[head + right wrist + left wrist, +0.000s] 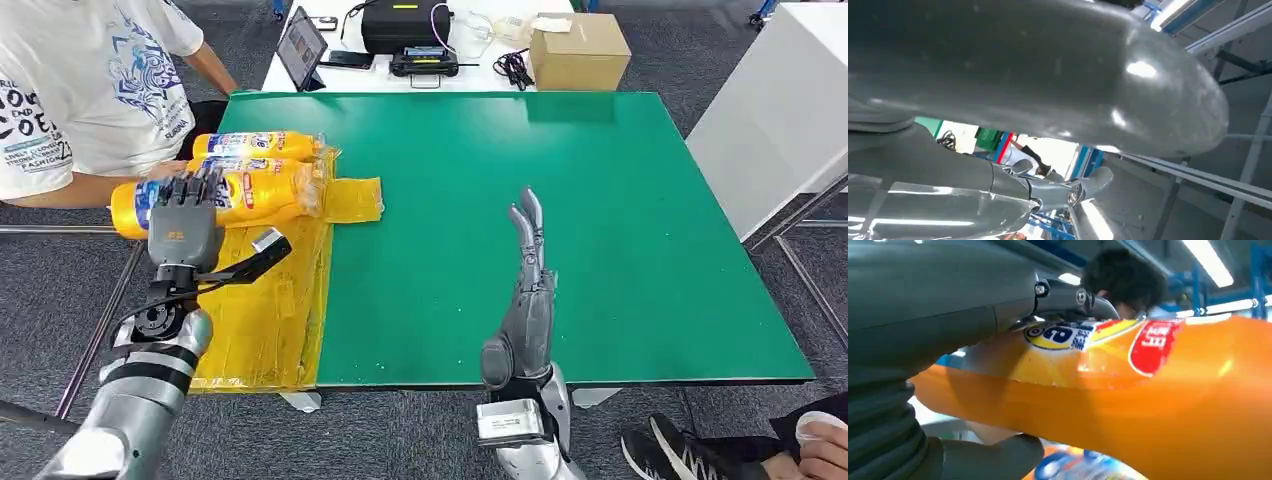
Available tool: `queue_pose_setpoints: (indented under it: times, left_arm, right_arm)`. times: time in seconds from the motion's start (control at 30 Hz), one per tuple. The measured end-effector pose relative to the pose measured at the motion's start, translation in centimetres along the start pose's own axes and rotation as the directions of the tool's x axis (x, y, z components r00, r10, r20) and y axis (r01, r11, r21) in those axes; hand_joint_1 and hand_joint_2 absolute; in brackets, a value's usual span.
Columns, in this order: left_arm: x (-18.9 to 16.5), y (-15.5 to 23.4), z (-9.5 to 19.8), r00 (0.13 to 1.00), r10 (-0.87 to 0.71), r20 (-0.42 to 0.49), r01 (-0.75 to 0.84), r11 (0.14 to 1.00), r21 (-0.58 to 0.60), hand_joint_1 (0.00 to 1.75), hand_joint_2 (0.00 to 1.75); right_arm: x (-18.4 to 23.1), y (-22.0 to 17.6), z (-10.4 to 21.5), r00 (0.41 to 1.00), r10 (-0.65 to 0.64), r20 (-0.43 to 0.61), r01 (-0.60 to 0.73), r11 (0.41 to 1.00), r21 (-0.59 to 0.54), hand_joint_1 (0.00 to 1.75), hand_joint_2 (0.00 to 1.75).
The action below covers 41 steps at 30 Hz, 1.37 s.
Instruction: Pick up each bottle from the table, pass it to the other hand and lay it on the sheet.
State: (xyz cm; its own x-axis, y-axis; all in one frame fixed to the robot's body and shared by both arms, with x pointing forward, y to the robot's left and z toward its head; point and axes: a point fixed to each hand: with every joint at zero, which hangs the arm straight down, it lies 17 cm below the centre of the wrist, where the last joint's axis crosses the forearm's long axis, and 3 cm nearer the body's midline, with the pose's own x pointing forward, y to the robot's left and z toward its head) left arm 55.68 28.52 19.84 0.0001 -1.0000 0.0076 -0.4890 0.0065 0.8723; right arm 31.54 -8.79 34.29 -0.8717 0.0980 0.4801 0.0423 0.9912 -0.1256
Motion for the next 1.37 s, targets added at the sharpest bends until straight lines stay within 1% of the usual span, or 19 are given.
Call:
queue_pose_setpoints:
  times: [0.13, 0.3, 0.37, 0.5, 0.57, 0.67, 0.83, 0.93, 1.1, 1.13, 1.17, 1.2, 1.23, 1.27, 1.37]
  left_arm:
    - [1.0, -2.2, 1.4, 0.993, -0.064, 0.098, 0.070, 0.996, -0.058, 1.75, 1.75]
    - [1.3, -3.9, 2.1, 0.983, -0.095, 0.159, 0.113, 0.988, -0.103, 1.75, 1.75]
    - [1.3, -5.5, 2.8, 0.977, -0.099, 0.189, 0.128, 0.980, -0.150, 1.75, 1.75]
    - [1.1, -9.1, 5.4, 0.976, -0.045, 0.215, 0.109, 0.949, -0.295, 1.75, 1.75]
    - [0.9, -10.1, 6.2, 0.981, 0.007, 0.195, 0.063, 0.934, -0.353, 1.75, 1.75]
    - [1.0, -11.1, 6.9, 0.982, 0.070, 0.175, 0.007, 0.913, -0.407, 1.75, 1.75]
    - [1.6, -11.8, 7.9, 0.974, 0.178, 0.137, -0.098, 0.884, -0.457, 1.75, 1.75]
    - [1.7, -12.6, 8.7, 0.968, 0.228, 0.101, -0.147, 0.850, -0.507, 1.75, 1.75]
    - [1.7, -13.2, 8.9, 0.961, 0.269, 0.060, -0.195, 0.818, -0.542, 1.75, 1.75]
    - [1.6, -13.3, 9.0, 0.958, 0.282, 0.047, -0.210, 0.806, -0.553, 1.66, 1.75]
    - [1.6, -13.4, 9.0, 0.955, 0.294, 0.034, -0.225, 0.797, -0.561, 0.12, 1.75]
    - [1.6, -13.5, 9.0, 0.951, 0.308, 0.018, -0.244, 0.784, -0.571, 0.00, 1.75]
    - [1.6, -13.7, 9.2, 0.945, 0.327, 0.000, -0.265, 0.767, -0.584, 0.00, 1.75]
    - [1.6, -14.0, 9.4, 0.937, 0.349, -0.020, -0.291, 0.746, -0.599, 0.00, 0.00]
    - [2.1, -14.5, 10.0, 0.911, 0.408, -0.066, -0.352, 0.682, -0.641, 0.00, 0.00]
  right_arm:
    - [-0.1, -0.3, -0.1, 1.000, 0.004, 0.002, -0.004, 1.000, -0.004, 0.00, 0.00]
    - [-0.2, -0.3, -0.1, 1.000, 0.004, 0.000, -0.004, 1.000, -0.003, 0.00, 0.00]
    - [-0.2, -0.3, -0.1, 1.000, 0.000, -0.002, 0.000, 1.000, 0.001, 0.00, 0.00]
    - [-0.4, -0.3, 0.2, 1.000, -0.005, -0.016, 0.005, 1.000, 0.008, 0.00, 0.00]
    - [-0.4, -0.4, 0.2, 1.000, -0.008, -0.021, 0.009, 1.000, 0.009, 0.00, 0.00]
    - [-0.5, -0.7, 0.2, 1.000, -0.008, -0.023, 0.008, 1.000, 0.006, 0.00, 0.00]
    - [-0.6, -1.0, 0.2, 0.999, -0.012, -0.030, 0.012, 1.000, 0.003, 0.00, 0.00]
    - [-0.7, -0.9, 0.2, 0.999, -0.016, -0.032, 0.016, 1.000, 0.014, 0.00, 0.00]
    - [-0.9, -1.0, 0.2, 0.999, -0.014, -0.037, 0.015, 1.000, 0.016, 0.00, 0.00]
    - [-0.9, -1.0, 0.2, 0.999, -0.015, -0.037, 0.016, 1.000, 0.018, 0.00, 0.00]
    - [-0.9, -0.9, 0.2, 0.999, -0.016, -0.037, 0.017, 1.000, 0.018, 0.00, 0.00]
    - [-0.9, -0.9, 0.2, 0.999, -0.016, -0.037, 0.017, 1.000, 0.019, 0.00, 0.00]
    - [-0.9, -0.9, 0.2, 0.999, -0.017, -0.037, 0.018, 1.000, 0.021, 0.00, 0.00]
    - [-0.9, -0.8, 0.2, 0.999, -0.020, -0.038, 0.021, 0.999, 0.025, 0.00, 0.00]
    - [-1.1, -0.7, 0.2, 0.999, -0.023, -0.043, 0.024, 0.999, 0.033, 0.00, 0.00]
